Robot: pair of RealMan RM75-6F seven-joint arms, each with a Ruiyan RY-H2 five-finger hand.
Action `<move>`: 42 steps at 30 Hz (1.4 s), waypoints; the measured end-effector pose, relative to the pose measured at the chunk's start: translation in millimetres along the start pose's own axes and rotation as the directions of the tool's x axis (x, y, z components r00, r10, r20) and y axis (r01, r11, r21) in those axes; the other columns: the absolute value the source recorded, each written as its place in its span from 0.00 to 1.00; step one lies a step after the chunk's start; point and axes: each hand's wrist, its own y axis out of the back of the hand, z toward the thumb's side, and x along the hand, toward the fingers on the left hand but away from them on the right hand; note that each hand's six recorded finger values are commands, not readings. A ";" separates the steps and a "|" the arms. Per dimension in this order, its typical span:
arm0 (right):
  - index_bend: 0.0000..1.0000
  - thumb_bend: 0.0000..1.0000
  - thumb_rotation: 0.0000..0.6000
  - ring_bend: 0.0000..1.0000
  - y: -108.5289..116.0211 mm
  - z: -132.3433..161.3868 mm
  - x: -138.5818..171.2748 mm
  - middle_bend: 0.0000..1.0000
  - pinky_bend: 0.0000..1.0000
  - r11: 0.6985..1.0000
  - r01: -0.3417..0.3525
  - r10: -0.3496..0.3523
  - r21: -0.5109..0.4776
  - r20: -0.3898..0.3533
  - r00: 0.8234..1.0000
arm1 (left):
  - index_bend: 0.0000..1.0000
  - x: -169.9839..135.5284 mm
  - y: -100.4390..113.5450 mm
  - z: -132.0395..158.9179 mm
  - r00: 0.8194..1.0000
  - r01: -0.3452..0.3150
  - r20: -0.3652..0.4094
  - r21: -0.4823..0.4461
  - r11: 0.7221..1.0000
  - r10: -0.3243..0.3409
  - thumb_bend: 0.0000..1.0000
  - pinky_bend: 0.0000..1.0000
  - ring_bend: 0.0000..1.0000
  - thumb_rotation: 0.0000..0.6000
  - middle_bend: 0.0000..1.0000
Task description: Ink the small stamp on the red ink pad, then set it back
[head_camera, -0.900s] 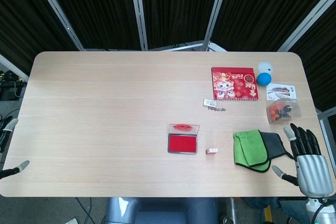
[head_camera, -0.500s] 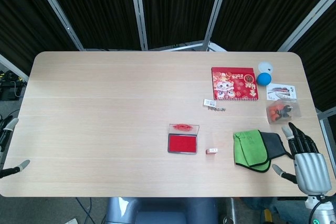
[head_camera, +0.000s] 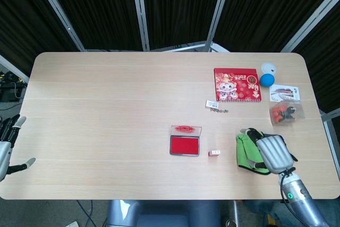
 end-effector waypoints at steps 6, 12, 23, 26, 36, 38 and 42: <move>0.27 0.05 1.00 0.78 -20.5 23.1 -23.2 0.33 1.00 0.998 -0.060 0.061 0.009 -0.040 0.997 | 0.00 3.2 -6.3 -1.2 1.000 0.017 -0.018 0.011 1.000 -0.017 0.00 0.00 0.00 1.00 0.00; 0.31 0.14 1.00 0.78 -43.8 45.8 -39.9 0.37 1.00 0.996 -0.091 0.092 0.020 -0.053 0.994 | 0.00 5.5 -10.6 -3.0 0.999 0.024 -0.035 0.028 0.999 -0.023 0.00 0.00 0.00 1.00 0.00; 0.35 0.21 1.00 0.78 -78.2 73.4 -61.9 0.41 1.00 0.984 -0.127 0.136 0.124 -0.064 0.989 | 0.00 6.2 -12.3 -3.4 0.999 0.030 -0.038 0.029 0.999 -0.029 0.00 0.00 0.00 1.00 0.00; 0.35 0.22 1.00 0.78 -84.2 75.1 -65.1 0.42 1.00 0.980 -0.140 0.150 0.143 -0.057 0.987 | 0.00 6.5 -11.7 -3.9 0.999 0.030 -0.038 0.028 0.999 -0.029 0.00 0.00 0.00 1.00 0.00; 0.36 0.25 1.00 0.78 -103.6 73.8 -67.1 0.44 1.00 0.964 -0.182 0.193 0.193 -0.039 0.980 | 0.00 5.6 -11.1 -4.1 0.999 0.029 -0.039 0.026 0.999 -0.028 0.00 0.00 0.00 1.00 0.00; 0.37 0.25 1.00 0.78 -105.8 72.9 -67.1 0.45 1.00 0.963 -0.185 0.196 0.197 -0.035 0.980 | 0.00 5.6 -11.4 -4.1 0.999 0.031 -0.039 0.026 0.999 -0.030 0.00 0.00 0.00 1.00 0.00; 0.39 0.26 1.00 0.78 -107.5 70.6 -68.0 0.46 1.00 0.962 -0.189 0.198 0.196 -0.028 0.980 | 0.00 5.8 -12.2 -3.9 0.999 0.035 -0.039 0.027 0.999 -0.034 0.00 0.00 0.00 1.00 0.00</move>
